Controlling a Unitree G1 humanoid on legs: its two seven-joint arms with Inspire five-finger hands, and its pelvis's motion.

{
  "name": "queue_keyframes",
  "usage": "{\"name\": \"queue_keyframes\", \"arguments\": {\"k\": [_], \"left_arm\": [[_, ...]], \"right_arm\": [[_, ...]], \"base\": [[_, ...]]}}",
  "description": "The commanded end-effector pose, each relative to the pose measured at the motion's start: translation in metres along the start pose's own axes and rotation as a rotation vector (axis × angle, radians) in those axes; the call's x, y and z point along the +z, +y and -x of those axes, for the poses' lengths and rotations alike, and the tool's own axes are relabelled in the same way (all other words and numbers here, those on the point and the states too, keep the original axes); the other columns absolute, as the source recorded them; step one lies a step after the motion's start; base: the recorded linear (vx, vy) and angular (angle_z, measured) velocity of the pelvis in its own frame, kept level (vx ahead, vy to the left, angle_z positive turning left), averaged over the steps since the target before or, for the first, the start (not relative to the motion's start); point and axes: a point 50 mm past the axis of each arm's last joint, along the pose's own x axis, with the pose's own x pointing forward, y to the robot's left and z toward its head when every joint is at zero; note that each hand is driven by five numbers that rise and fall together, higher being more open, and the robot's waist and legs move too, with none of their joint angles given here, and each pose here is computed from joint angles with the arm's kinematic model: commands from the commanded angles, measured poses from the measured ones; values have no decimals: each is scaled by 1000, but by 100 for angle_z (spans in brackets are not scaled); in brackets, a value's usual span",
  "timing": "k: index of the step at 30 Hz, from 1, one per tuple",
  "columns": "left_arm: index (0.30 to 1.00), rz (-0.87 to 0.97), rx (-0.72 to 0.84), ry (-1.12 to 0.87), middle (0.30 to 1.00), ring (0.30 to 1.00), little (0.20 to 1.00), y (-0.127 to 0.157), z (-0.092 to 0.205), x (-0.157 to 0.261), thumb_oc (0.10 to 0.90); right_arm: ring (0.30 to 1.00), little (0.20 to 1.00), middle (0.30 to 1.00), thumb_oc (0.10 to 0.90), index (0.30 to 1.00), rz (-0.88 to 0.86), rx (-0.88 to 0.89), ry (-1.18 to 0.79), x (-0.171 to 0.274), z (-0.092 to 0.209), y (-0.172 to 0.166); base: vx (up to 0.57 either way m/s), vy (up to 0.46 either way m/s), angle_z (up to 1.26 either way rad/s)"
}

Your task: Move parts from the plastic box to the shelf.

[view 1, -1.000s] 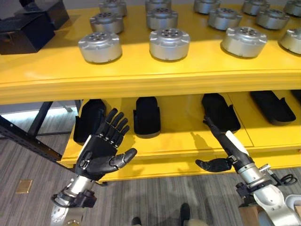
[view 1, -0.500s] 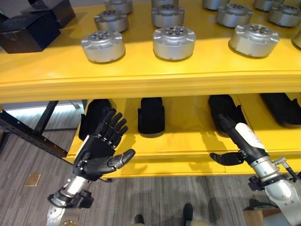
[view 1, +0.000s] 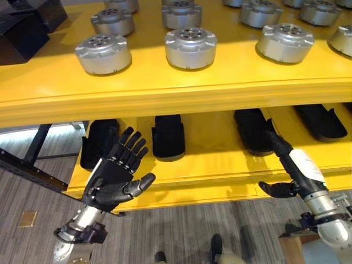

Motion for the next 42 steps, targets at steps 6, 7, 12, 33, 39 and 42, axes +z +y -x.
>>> {"name": "queue_keyframes", "arguments": {"k": [6,7,12,33,39,42], "left_arm": [[1000,-104,-114,-152,1000,1000,1000,-2,-4,44,900],[1000,-100,-113,-152,1000,1000,1000,-2,-4,44,900],[1000,-101,-118,-155,1000,1000,1000,-2,-5,45,900],[1000,-100,-143,-154,1000,1000,1000,2,-9,51,900],[1000,-98,-150,-137,1000,1000,1000,2,-8,49,900],[1000,-96,-156,-124,1000,1000,1000,2,-8,49,900]], "right_arm": [[1000,1000,1000,900,1000,159,-187,-224,22,-4,-30],[1000,1000,1000,900,1000,149,-161,-216,18,0,-26],[1000,1000,1000,900,1000,142,-92,-193,14,4,-17],[1000,1000,1000,900,1000,293,-1,-78,-29,28,18],[1000,1000,1000,900,1000,342,-39,-73,-33,22,12],[1000,1000,1000,900,1000,355,-100,-50,-37,17,3]], "base": [[-5,1,-7],[0,0,0],[-33,-5,-3],[-2,-5,-3],[2,-2,1],[15,-12,5]]}}
